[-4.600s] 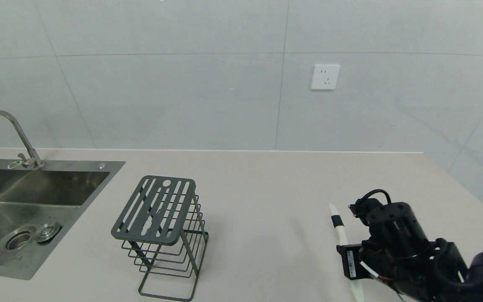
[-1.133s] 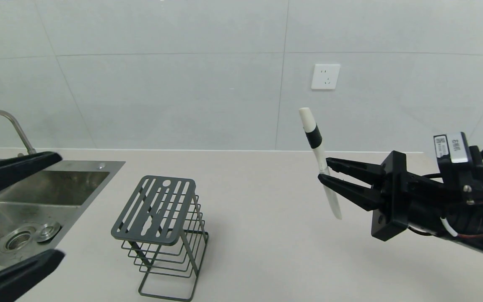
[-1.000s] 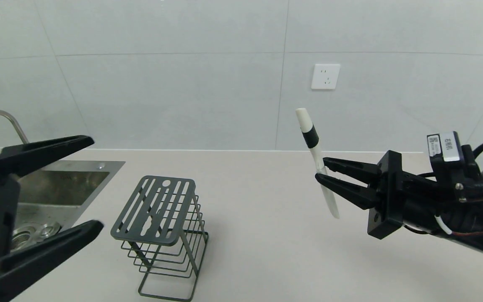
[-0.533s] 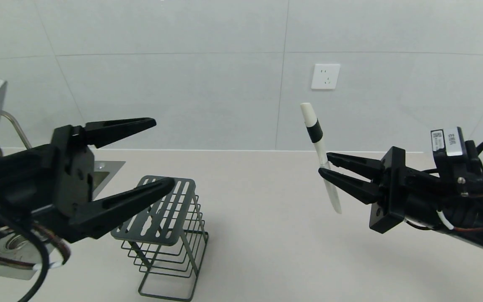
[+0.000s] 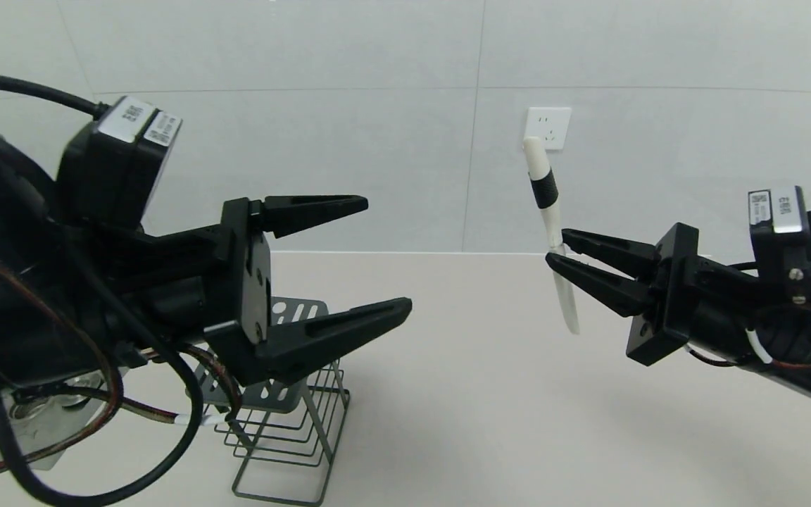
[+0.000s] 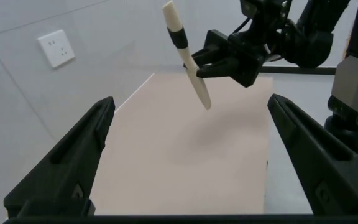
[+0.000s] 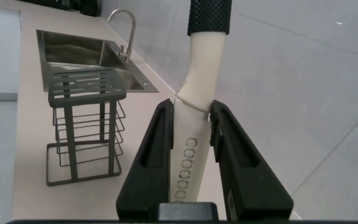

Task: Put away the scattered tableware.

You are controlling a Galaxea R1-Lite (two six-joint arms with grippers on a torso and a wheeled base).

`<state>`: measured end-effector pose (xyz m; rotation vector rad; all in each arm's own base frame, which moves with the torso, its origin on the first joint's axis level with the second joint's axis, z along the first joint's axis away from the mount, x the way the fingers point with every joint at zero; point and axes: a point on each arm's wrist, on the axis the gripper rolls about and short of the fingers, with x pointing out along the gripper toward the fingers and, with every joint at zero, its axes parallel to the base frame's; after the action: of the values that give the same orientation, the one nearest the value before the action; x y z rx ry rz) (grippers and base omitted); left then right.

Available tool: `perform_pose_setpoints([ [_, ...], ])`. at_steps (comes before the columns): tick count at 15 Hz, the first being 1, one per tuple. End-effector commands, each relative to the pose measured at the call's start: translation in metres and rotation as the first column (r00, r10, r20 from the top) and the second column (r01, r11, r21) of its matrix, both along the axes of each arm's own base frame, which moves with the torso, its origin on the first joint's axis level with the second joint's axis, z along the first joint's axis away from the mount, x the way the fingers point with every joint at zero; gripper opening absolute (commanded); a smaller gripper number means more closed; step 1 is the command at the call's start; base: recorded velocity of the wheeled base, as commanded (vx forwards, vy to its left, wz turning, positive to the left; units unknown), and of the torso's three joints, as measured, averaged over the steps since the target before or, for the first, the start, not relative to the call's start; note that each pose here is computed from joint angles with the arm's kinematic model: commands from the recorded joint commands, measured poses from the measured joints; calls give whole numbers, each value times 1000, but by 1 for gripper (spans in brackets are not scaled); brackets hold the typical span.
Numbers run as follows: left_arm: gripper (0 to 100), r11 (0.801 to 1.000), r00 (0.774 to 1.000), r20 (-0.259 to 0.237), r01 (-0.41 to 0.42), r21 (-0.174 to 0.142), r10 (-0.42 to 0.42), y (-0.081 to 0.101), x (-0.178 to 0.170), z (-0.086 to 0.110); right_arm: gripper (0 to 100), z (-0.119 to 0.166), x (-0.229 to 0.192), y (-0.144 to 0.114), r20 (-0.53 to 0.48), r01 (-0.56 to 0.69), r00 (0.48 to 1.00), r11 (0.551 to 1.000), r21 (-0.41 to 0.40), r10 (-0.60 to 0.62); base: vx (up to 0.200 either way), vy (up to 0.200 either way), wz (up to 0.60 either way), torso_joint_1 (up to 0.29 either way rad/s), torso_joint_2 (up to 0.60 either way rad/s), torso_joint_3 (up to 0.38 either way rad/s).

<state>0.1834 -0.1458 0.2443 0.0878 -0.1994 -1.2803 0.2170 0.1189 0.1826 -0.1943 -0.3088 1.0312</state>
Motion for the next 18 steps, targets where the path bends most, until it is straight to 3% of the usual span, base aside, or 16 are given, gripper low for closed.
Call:
perform_pose_setpoints([
  [1, 100, 999, 999, -25, 30, 16, -29, -15, 10, -6, 0, 6, 0, 1, 24, -7, 1000, 1000, 12, 6, 0, 0, 0, 0, 0, 0],
  [4, 100, 997, 997, -3, 78, -20, -78, -36, 22, -4, 0, 5, -2, 4, 22, -26, 999, 1000, 10, 26, 0, 0, 0, 0, 0, 0],
  [6, 100, 990, 990, -65, 124, -64, -128, -49, 22, -4, 0, 8, -7, 12, 37, -64, 997, 998, 20, 63, 0, 0, 0, 0, 0, 0],
  [7, 100, 982, 981, -101, 156, -107, -167, -58, 21, -2, 0, 9, -10, 16, 41, -83, 996, 996, 23, 82, 0, 0, 0, 0, 0, 0],
  [8, 100, 982, 981, -101, 156, -107, -167, -58, 21, -2, 0, 9, -10, 16, 41, -83, 996, 996, 23, 82, 0, 0, 0, 0, 0, 0],
  [9, 100, 974, 979, -95, 164, -154, -180, -70, 33, -4, 0, 13, -11, 15, 61, -82, 995, 996, 32, 80, 0, 0, 0, 0, 0, 0],
  [12, 100, 966, 979, -86, 167, -199, -187, -84, 47, -19, 0, 16, -15, 14, 72, -85, 994, 996, 37, 82, 0, 0, 0, 0, 0, 0],
  [18, 100, 951, 982, -33, 169, -258, -183, -109, 66, -14, 0, 13, -18, 12, 63, -84, 995, 996, 30, 82, 0, 0, 0, 0, 0, 0],
])
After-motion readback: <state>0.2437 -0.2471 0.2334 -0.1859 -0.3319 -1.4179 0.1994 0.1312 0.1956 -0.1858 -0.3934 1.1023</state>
